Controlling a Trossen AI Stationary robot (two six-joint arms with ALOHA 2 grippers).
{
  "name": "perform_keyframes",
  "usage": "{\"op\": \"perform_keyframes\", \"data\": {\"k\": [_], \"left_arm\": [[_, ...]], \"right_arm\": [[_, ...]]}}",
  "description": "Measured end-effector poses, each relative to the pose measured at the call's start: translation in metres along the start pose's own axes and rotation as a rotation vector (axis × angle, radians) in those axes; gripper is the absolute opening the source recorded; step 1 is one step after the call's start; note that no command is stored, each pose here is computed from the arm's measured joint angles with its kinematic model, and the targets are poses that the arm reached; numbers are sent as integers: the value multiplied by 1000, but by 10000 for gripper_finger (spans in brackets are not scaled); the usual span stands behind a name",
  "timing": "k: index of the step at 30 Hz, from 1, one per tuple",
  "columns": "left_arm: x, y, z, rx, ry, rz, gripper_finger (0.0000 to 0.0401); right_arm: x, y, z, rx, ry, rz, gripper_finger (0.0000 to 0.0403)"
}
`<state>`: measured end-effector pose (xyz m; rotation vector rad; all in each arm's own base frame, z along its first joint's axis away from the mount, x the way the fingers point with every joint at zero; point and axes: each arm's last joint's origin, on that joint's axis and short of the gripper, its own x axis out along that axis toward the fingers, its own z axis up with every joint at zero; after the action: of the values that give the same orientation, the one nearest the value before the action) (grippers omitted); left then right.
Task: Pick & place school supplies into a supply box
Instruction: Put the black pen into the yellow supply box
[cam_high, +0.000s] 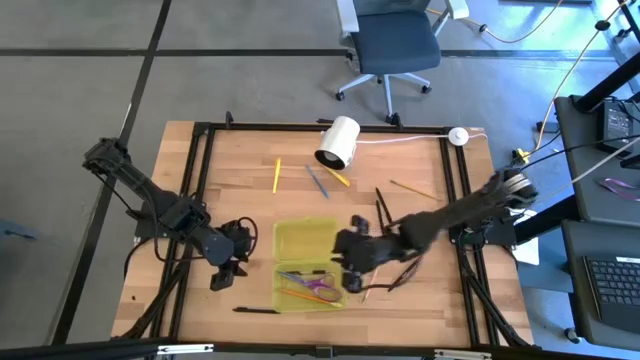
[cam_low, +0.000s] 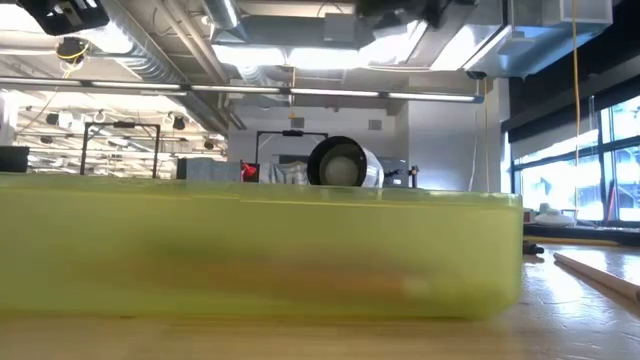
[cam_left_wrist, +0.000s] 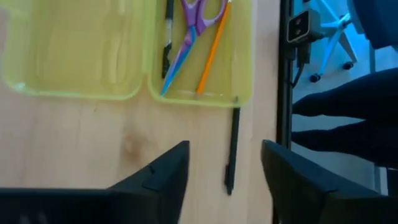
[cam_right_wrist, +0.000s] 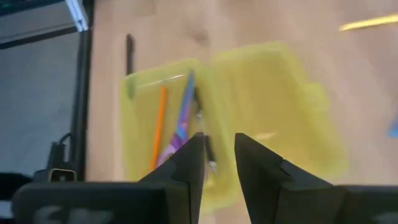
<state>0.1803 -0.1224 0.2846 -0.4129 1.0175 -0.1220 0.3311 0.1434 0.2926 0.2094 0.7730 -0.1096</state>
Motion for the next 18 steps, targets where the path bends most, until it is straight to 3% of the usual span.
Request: {"op": "perform_keyframes", "data": {"k": [7,11,14,18], "left_arm": [[19,-2,4,15,-51,108,274],[21,-18,-7,90,-32,40,282],[22,-31,-19,61,-21,-4,281],[33,-47,-38,58,-23,27,279]], "right_arm": [[-41,-25,-37,61,-42,-32,94],[-49,-39,-60,135,-116,23,94],[-49,-49,-73,198,-185,51,94],[-45,-56,-85,243,-255,64,94]]}}
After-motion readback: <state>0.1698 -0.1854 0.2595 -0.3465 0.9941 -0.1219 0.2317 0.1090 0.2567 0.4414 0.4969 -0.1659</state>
